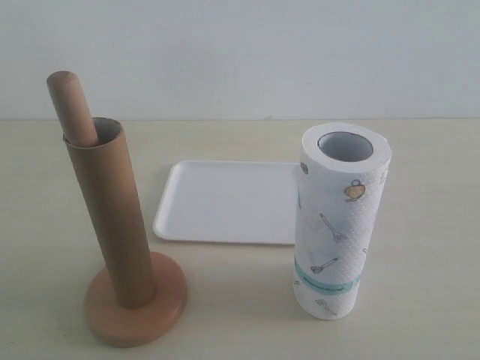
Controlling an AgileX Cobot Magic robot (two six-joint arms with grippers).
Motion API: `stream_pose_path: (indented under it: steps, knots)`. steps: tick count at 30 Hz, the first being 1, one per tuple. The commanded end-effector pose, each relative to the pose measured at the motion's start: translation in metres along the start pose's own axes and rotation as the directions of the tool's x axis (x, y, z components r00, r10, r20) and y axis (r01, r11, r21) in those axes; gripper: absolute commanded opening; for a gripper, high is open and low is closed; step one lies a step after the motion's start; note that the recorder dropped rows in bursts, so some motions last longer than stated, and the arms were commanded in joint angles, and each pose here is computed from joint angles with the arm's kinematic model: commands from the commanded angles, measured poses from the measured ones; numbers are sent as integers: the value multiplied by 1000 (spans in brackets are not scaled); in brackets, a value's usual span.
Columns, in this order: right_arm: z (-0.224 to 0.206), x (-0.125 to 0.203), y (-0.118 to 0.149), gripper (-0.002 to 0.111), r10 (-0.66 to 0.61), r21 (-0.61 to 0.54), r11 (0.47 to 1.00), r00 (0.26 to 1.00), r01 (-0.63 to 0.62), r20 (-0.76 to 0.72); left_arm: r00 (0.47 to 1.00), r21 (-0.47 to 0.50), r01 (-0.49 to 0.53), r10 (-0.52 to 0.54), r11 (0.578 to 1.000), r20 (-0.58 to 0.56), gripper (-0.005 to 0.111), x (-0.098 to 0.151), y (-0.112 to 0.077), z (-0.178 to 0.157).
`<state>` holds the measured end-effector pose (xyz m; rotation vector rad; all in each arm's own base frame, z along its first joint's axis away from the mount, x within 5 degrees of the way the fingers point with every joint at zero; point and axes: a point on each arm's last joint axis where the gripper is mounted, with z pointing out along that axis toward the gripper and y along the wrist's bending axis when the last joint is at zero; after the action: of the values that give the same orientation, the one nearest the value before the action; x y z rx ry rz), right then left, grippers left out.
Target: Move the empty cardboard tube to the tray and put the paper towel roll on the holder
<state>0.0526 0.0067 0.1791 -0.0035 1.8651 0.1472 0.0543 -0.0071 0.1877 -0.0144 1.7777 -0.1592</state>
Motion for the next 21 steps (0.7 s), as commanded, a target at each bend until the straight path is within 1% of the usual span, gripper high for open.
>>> stream_pose_path:
  steps: [1, 11, 17, 19, 21]
  knots:
    - [0, -1, 0, 0, -7, -1, 1000, 1000, 7, 10, 1000, -5, 2, -2, 1000, 4, 6, 1, 0, 0]
    - [0, -1, 0, 0, -7, -1, 1000, 1000, 7, 10, 1000, -5, 2, -2, 1000, 4, 6, 1, 0, 0]
    - [0, -1, 0, 0, -7, -1, 1000, 1000, 7, 10, 998, -7, -1, 1, 1000, 57, 6, -4, 1, 0]
    - [0, -1, 0, 0, -7, -1, 1000, 1000, 7, 10, 992, -11, -5, 6, 1000, 122, 6, -10, 1, -1]
    - [0, -1, 0, 0, -7, -1, 1000, 1000, 7, 10, 962, -16, -4, 8, 1000, 274, 6, -24, 1, -3]
